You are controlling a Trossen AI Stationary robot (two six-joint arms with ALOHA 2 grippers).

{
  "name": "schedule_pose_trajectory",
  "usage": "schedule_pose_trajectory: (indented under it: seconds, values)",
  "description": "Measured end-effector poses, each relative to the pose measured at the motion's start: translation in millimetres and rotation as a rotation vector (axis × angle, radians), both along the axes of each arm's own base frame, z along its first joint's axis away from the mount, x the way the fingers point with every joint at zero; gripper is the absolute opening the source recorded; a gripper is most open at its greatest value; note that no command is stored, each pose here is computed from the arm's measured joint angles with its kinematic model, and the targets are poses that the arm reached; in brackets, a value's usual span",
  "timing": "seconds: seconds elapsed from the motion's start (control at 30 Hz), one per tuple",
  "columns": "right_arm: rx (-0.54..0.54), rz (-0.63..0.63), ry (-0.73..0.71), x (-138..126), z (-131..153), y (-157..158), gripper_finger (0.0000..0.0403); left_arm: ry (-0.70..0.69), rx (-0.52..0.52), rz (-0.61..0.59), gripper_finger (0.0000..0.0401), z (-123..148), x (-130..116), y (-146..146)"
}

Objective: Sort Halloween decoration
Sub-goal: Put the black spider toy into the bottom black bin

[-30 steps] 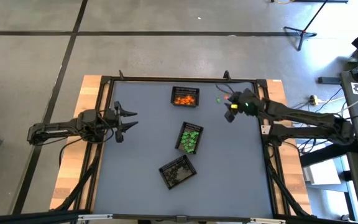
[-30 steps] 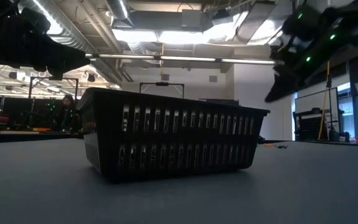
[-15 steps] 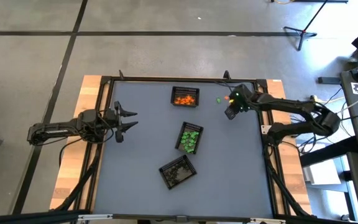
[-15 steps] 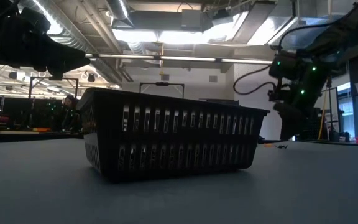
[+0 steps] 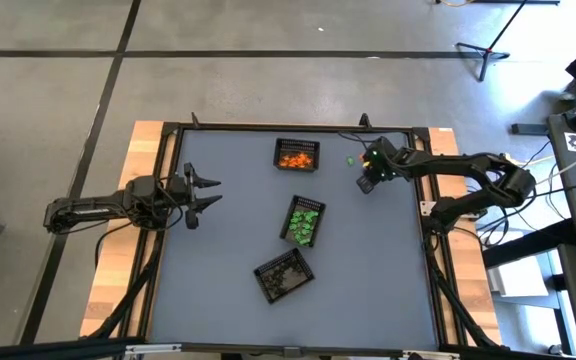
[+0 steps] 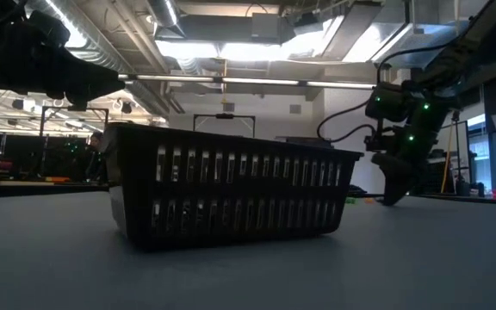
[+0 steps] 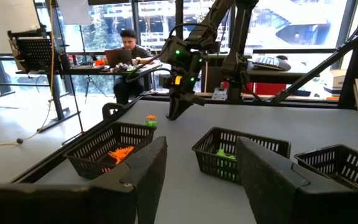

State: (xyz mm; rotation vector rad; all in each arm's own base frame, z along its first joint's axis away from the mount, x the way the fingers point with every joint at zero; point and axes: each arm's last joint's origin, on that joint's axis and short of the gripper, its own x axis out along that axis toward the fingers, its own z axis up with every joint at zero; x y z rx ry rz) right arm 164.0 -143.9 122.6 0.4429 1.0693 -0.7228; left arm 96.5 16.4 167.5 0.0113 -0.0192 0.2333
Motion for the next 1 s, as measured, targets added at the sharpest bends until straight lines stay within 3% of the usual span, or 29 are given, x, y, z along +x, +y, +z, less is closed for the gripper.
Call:
schedule_pose_trajectory:
  seconds: [0.2, 0.43, 0.63, 0.87, 1.0]
  values:
    - [-0.018, 0.017, -0.034, 0, 6, 1, 0.0007, 0.0, 0.0, 0.0, 0.0188, 0, 0, 0]
    - [-0.05, 0.026, -0.094, -2, 19, 3, 0.001, 0.0, 0.0, 0.0, 0.0188, 0, 0, 0]
    - [-0.061, 0.11, -0.246, 8, 33, 9, 0.0005, 0.0, 0.0, 0.0, 0.0188, 0, 0, 0]
    - [-0.064, 0.2, -0.238, 16, 33, 21, 0.0013, 0.0, 0.0, 0.0, 0.0188, 0, 0, 0]
    - [-0.017, 0.168, -0.216, 16, 31, 27, 0.0035, 0.0, 0.0, 0.0, 0.0188, 0, 0, 0]
